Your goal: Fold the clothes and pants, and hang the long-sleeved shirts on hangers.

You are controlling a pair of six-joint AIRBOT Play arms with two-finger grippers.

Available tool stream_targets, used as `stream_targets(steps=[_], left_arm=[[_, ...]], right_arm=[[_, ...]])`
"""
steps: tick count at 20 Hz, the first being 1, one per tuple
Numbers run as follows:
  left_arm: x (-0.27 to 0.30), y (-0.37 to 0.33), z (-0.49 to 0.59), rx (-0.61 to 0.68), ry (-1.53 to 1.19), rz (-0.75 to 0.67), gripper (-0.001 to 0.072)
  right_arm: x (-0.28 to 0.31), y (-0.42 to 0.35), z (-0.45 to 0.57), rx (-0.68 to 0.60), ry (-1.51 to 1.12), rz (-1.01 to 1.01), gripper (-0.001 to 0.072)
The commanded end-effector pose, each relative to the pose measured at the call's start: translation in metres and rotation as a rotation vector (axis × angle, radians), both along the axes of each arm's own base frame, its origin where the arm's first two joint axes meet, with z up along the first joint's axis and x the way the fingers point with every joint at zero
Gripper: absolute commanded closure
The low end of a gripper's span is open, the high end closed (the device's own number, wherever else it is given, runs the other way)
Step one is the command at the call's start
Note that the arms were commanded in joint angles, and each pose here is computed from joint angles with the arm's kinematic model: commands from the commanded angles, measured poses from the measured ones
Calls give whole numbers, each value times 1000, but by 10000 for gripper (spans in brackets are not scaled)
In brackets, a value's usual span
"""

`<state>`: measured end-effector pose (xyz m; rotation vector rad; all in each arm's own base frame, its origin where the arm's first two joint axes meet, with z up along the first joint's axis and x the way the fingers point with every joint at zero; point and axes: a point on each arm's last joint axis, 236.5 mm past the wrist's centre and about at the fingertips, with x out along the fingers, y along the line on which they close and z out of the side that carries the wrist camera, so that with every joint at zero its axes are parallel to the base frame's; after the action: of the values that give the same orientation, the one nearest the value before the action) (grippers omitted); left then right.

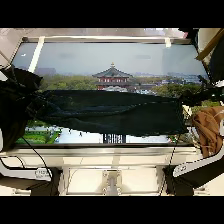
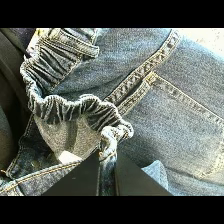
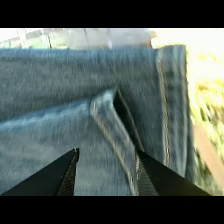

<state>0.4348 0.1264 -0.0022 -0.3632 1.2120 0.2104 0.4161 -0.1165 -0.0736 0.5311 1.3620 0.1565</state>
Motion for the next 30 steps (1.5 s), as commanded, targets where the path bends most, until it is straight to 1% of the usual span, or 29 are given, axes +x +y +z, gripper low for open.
stream_targets(steps=[1,5,7,9,11,15,17,23,26,30], left_arm=[[1,0,0,-4,-2,16,676],[1,0,0,-4,-2,16,676],[1,0,0,-4,-2,16,676],[1,1,0,-4,-3,17,676],[6,3,7,1,-22,27,677],[45,20,58,35,-199,108,677],[60,23,72,44,-250,119,677],[75,40,52,44,-262,192,677],[88,34,30,40,-252,178,678],[95,23,-17,19,-183,158,677]], right_arm=[[14,11,-25,3,-23,43,300],[14,20,-34,14,-16,82,310],[5,25,-28,28,-7,145,671],[-1,27,-16,33,2,191,674],[-3,17,3,10,-12,201,674],[3,-19,45,-63,-105,101,675],[7,-31,52,-85,-128,40,675],[43,-53,56,-141,-222,-134,675],[61,-42,49,-152,-246,-138,675],[67,-32,18,-150,-168,-192,674]])
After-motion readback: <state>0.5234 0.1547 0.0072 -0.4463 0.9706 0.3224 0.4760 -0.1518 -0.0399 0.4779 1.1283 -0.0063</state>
